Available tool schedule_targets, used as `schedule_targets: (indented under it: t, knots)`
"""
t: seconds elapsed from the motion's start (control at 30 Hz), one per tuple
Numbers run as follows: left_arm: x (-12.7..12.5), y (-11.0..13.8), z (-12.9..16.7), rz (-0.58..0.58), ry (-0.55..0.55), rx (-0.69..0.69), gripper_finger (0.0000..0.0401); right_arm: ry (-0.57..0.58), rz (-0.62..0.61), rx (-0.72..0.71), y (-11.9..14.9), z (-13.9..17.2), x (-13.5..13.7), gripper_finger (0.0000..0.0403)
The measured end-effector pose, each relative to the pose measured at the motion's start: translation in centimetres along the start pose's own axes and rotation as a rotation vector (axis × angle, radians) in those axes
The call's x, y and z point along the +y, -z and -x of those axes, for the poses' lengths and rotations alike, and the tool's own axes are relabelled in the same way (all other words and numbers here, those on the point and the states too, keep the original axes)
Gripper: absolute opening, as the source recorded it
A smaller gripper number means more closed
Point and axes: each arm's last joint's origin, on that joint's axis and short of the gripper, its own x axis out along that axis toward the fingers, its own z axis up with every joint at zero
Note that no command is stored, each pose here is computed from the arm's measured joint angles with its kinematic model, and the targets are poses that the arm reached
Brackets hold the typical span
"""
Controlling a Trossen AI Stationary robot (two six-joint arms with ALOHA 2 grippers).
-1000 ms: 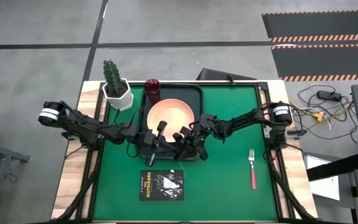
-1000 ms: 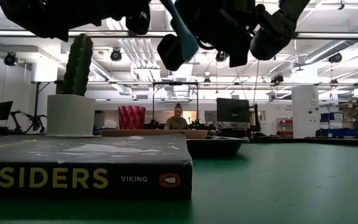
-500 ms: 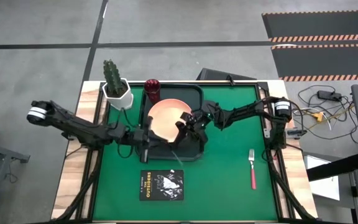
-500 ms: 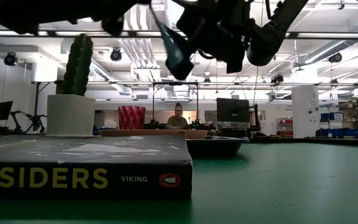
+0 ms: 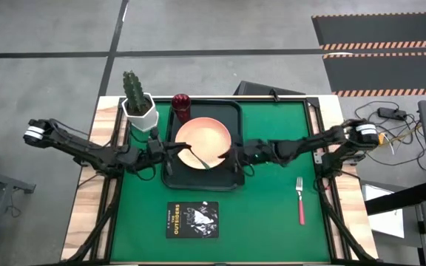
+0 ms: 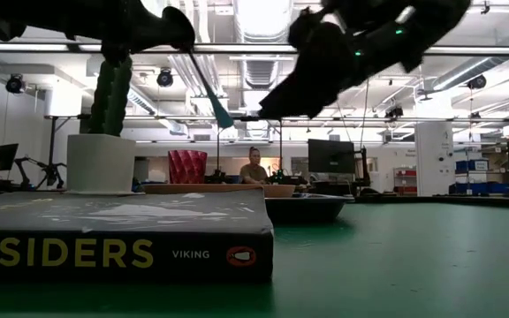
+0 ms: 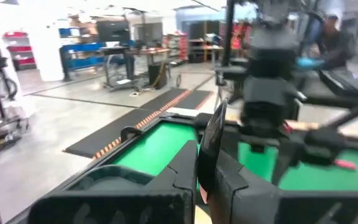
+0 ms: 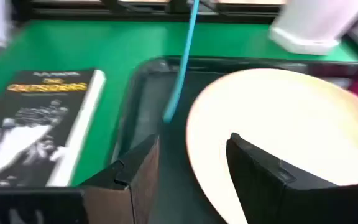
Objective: Pick and place plate/cup/fork/spoon on tray
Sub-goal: Put the blue spoon on the black tray below the orange plate
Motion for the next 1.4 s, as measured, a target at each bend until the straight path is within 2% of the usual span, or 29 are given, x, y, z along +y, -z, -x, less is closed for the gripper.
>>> schedule_targets:
  t: [0.13, 0.2, 0.27, 0.43, 0.5, 0.67, 0.9, 1.23, 1.4]
  knots:
    - [0.1, 0.2, -0.1, 0.003, -0.076, 0.009, 0.0000, 0.071, -0.006, -0.056, -0.1, 1.2, 2.0, 0.0176]
    - [0.0, 0.0, -0.3, 0.043, -0.097, -0.008, 0.0000, 0.126, -0.002, -0.070, -0.1, 1.3, 3.1, 0.0176]
    - [-0.1, 0.0, -0.5, 0.090, -0.113, -0.034, 0.0000, 0.191, 0.042, -0.094, 0.2, 0.9, 4.3, 0.0176]
    - [-0.2, 0.2, -1.0, 0.178, -0.191, -0.057, 0.0000, 0.406, 0.141, -0.274, -0.7, -0.3, 6.6, 0.0176]
    - [-0.4, 0.3, -1.2, 0.222, -0.195, -0.059, 0.0000, 0.465, 0.164, -0.321, -1.3, -0.9, 6.8, 0.0176]
    - [-0.9, 0.5, -1.9, 0.288, -0.189, -0.071, 0.0000, 0.511, 0.214, -0.371, -3.5, -3.0, 6.8, 0.0174]
    - [-1.0, 0.4, -2.0, 0.326, -0.188, -0.099, 0.0000, 0.702, 0.264, -0.315, -4.9, -5.4, 6.5, 0.0147]
    - [-1.0, 0.1, -1.9, 0.352, -0.179, -0.114, 0.0000, 0.737, 0.269, -0.236, -5.3, -6.9, 5.9, 0.0092]
    - [-1.0, 0.1, -1.9, 0.350, -0.178, -0.112, 0.0000, 0.734, 0.267, -0.219, -5.2, -6.9, 5.8, 0.0047]
